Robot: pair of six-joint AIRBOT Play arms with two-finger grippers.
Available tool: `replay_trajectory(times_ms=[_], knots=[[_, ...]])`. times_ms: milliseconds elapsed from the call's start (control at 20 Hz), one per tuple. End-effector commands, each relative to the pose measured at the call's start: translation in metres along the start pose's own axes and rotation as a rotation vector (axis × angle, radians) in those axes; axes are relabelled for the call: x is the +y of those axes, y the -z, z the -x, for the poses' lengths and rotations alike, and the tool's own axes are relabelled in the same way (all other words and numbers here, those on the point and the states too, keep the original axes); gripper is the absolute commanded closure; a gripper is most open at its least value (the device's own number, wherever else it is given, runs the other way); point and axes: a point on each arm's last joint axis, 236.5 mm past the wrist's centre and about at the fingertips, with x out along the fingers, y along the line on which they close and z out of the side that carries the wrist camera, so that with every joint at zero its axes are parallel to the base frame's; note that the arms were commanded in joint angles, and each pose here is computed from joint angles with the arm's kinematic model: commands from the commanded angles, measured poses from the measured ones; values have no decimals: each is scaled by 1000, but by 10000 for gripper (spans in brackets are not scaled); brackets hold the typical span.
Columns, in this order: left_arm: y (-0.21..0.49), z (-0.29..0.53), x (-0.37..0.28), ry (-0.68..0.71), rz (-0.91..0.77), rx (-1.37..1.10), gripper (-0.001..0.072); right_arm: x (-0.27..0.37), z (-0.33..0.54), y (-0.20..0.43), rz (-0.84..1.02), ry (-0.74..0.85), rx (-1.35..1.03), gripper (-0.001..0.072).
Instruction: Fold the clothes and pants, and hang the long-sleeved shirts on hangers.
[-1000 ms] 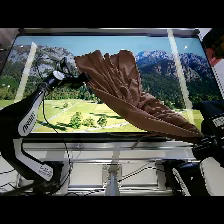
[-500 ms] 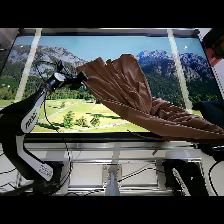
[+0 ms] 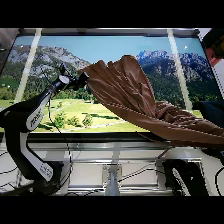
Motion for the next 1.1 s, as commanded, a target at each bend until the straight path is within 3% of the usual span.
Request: replay_trajectory(times_ms=[0, 150, 300, 450, 750, 950, 1050], knots=[[-2, -1, 0, 3, 10, -9, 694, -1, 1, 2, -3, 3, 4, 681], [-6, 14, -6, 9, -33, 9, 695, -3, 1, -7, -2, 11, -29, 681], [-50, 58, -27, 7, -183, -116, 695, -13, 4, -53, -2, 61, -221, 681], [-123, 135, -60, 66, -207, -357, 694, -14, -5, -108, 22, 122, -385, 681], [-232, 331, -97, 168, -192, -864, 694, 23, -119, -213, 196, 180, -385, 681], [-258, 423, -79, 111, -227, -1041, 695, -18, -187, -290, -262, 115, -388, 681], [-263, 440, -58, 68, -208, -1038, 695, -34, -172, -345, -257, 109, -472, 681]])
